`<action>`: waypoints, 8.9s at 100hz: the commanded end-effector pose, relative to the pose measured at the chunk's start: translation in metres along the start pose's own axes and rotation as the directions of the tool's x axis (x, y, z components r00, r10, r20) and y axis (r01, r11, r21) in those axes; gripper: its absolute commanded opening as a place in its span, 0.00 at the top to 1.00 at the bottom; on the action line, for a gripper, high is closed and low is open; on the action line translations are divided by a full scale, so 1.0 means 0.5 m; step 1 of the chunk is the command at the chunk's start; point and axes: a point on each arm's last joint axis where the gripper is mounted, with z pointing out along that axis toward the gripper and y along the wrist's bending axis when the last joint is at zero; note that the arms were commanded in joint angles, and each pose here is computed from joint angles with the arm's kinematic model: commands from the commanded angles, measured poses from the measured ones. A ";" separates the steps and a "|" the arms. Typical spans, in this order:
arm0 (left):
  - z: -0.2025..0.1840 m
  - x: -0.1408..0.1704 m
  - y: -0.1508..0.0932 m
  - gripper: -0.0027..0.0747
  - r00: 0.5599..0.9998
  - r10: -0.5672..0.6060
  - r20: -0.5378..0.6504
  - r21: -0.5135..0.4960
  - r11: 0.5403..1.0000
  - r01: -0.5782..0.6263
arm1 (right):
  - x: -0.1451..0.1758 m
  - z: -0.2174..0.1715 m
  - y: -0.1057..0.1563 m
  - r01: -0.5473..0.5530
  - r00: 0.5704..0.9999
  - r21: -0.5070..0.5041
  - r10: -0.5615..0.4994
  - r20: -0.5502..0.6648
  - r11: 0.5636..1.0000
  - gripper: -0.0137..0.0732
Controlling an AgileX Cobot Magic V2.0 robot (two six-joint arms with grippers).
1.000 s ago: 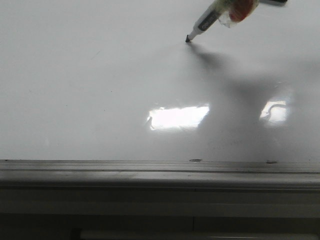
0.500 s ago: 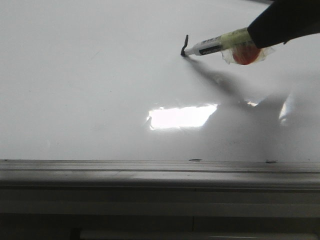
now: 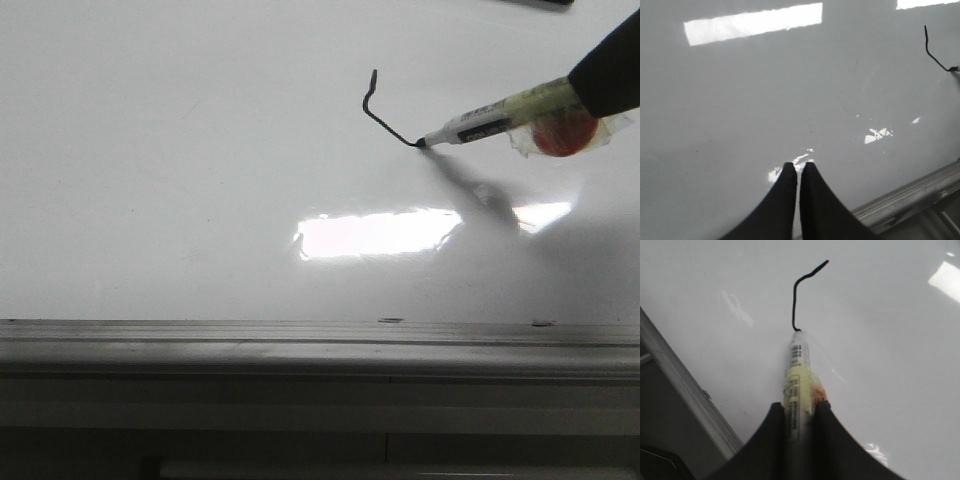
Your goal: Write number 0 on whiteboard
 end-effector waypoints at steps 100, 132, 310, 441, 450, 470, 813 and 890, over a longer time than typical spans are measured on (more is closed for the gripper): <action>-0.008 -0.026 -0.004 0.99 0.998 -0.023 0.051 0.007 1.000 0.023 | -0.081 0.018 -0.046 -0.041 0.995 0.151 0.028 0.092 0.988 0.90; -0.008 -0.023 -0.007 0.99 0.999 -0.023 0.032 0.020 1.000 0.022 | -0.083 0.024 -0.029 -0.051 0.995 0.101 0.042 0.089 0.994 0.90; -0.114 -0.174 -0.145 0.48 0.837 0.545 0.050 0.610 0.647 -0.457 | -0.224 -0.074 0.224 0.355 0.932 -0.469 -0.266 0.247 0.809 0.90; 0.004 -0.158 -0.133 0.99 0.921 0.385 -0.057 0.545 0.785 -0.295 | -0.285 -0.077 0.167 0.232 0.954 -0.373 -0.136 0.266 0.898 0.25; 0.029 -0.149 -0.115 0.99 0.962 0.268 -0.056 0.444 0.870 -0.216 | -0.285 -0.104 0.125 0.174 0.954 -0.320 -0.080 0.289 0.931 0.21; 0.075 -0.133 -0.075 0.99 0.998 -0.049 0.030 0.247 0.968 0.040 | -0.259 -0.185 0.040 0.053 0.941 -0.176 0.010 0.338 0.983 0.50; -0.072 0.055 0.014 0.99 0.811 0.182 0.557 -0.139 0.982 -0.126 | -0.114 -0.140 0.057 0.114 0.890 -0.105 -0.054 0.452 0.988 0.92; -0.043 0.222 0.065 0.99 0.973 -0.026 0.228 -0.398 0.910 0.118 | -0.114 -0.139 0.057 0.113 0.891 -0.105 -0.055 0.450 0.988 0.92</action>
